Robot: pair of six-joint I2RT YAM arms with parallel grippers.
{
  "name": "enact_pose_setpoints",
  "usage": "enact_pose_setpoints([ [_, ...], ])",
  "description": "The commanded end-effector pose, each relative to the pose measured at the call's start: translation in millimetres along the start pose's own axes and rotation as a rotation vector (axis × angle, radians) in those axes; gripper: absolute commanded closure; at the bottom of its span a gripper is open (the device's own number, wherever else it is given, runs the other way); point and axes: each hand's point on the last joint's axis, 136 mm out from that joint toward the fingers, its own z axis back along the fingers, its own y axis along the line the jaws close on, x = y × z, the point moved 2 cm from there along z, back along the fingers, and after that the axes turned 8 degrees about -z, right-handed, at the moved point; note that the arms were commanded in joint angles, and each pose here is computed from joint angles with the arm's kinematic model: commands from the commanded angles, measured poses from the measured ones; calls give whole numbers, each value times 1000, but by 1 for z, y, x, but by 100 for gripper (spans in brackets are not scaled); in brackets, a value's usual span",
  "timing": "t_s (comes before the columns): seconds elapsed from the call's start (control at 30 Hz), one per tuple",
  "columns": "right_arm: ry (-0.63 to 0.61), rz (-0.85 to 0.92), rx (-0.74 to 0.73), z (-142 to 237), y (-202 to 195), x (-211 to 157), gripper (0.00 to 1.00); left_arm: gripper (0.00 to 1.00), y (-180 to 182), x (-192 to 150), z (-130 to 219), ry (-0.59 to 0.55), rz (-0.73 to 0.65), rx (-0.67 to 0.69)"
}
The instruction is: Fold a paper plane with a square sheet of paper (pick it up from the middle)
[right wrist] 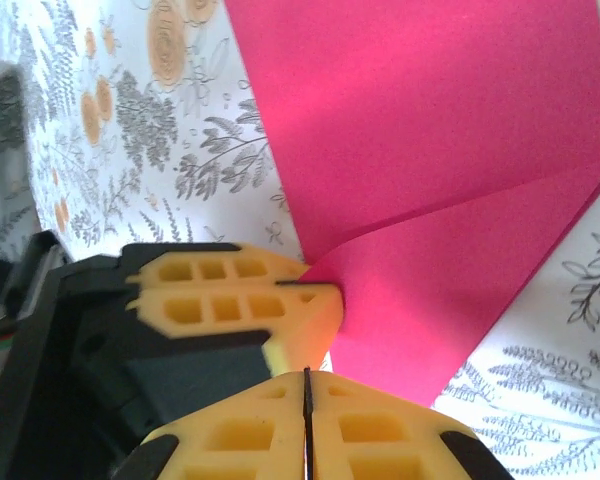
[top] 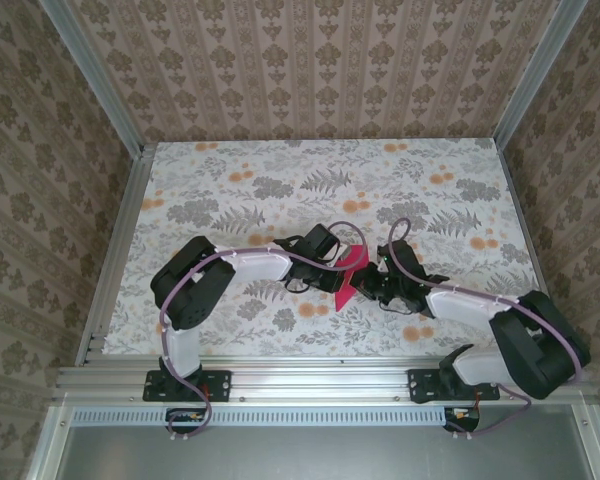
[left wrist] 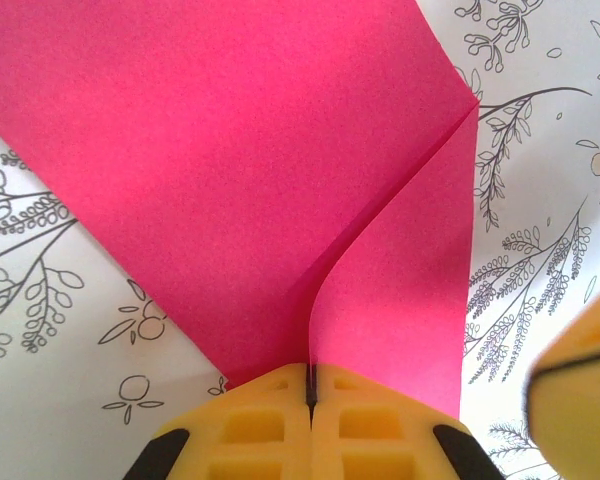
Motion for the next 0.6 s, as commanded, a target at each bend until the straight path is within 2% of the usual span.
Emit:
enact_pose_setpoints([
  [0.0, 51, 23, -2, -14, 0, 0, 91, 100, 24, -39, -10, 143, 59, 94],
  [0.17, 65, -21, -87, -24, -33, 2, 91, 100, 24, -37, -8, 143, 57, 97],
  [0.4, 23, 23, -43, -2, -10, 20, 90, 100, 24, -39, -9, 154, 59, 98],
  [0.57, 46, 8, -29, -8, -12, 32, 89, 100, 25, -39, -10, 155, 60, 97],
])
